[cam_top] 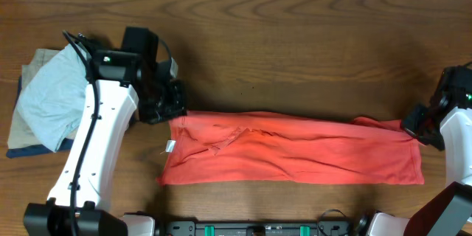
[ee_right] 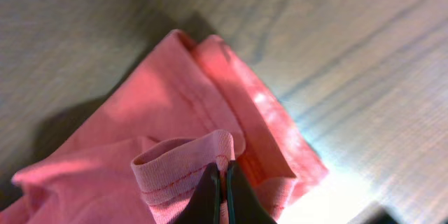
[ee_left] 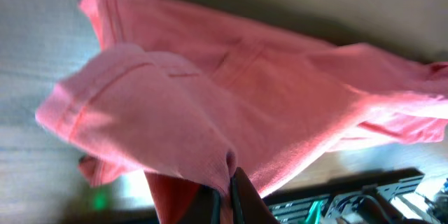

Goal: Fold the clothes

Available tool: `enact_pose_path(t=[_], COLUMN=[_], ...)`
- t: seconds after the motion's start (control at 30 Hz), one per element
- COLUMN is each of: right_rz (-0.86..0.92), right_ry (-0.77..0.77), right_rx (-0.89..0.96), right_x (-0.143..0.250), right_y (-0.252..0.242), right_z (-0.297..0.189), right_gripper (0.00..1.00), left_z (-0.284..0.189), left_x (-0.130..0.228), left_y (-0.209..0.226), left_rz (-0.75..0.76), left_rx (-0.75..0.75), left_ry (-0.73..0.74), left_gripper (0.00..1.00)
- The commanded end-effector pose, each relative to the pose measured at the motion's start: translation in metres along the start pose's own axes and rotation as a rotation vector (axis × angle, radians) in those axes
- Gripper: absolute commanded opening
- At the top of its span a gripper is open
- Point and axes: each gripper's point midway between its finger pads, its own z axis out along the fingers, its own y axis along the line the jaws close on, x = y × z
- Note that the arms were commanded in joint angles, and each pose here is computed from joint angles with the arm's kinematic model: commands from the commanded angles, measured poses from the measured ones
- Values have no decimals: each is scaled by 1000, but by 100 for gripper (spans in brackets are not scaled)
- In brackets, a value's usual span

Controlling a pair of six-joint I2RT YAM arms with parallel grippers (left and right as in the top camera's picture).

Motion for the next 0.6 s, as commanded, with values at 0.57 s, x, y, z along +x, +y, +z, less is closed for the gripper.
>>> enact_pose_path(t=[0.57], right_rz=[150], right_ry=[0], right_rx=[71], right_x=[-4], right_y=[-37], right_z=[0], right_gripper=[29], left_z=[60], left_x=[75], left_y=[38], left_rz=[53], left_rx=[-198], left_ry=[262], left_gripper=[44])
